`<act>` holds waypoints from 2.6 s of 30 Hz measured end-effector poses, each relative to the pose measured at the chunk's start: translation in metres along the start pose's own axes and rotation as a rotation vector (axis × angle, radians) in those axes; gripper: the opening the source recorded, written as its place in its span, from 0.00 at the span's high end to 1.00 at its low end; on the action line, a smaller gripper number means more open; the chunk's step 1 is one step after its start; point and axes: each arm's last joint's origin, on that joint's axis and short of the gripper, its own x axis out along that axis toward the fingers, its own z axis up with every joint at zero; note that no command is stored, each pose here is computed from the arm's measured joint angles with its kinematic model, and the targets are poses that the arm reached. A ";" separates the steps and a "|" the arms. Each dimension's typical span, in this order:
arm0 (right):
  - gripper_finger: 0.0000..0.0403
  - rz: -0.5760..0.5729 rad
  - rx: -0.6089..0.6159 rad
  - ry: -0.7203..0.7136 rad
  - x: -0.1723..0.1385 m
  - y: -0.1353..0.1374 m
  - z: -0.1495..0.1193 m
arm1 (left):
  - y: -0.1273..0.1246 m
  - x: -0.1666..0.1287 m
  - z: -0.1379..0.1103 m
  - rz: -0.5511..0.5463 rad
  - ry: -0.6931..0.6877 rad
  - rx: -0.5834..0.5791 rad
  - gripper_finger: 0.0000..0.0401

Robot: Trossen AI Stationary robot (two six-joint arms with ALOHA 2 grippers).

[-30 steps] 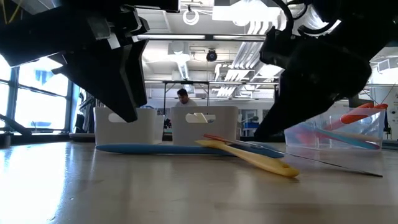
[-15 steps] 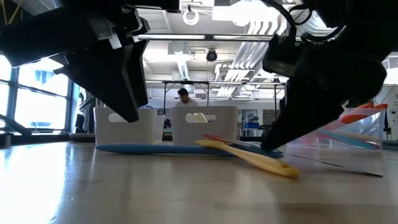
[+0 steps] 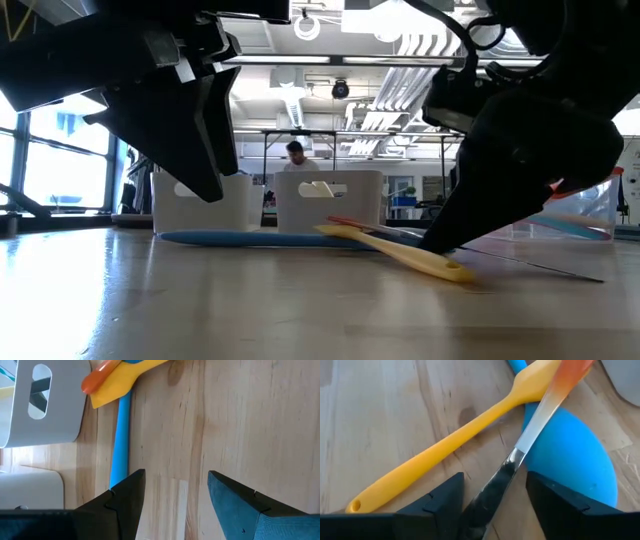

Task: Pick & Place Kitchen Items
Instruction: Put the orange table knife into the right white bin

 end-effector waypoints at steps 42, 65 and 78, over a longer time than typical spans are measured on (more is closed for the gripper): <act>0.99 -0.021 -0.075 -0.115 -0.025 0.004 0.014 | -0.001 0.000 0.012 0.100 -0.154 0.127 0.48; 0.99 0.024 -0.151 -0.173 -0.035 0.020 0.010 | 0.029 0.029 0.053 -0.030 -0.239 0.224 0.48; 0.99 0.028 -0.211 -0.236 -0.042 0.031 0.005 | 0.037 0.034 0.059 -0.031 -0.255 0.183 0.48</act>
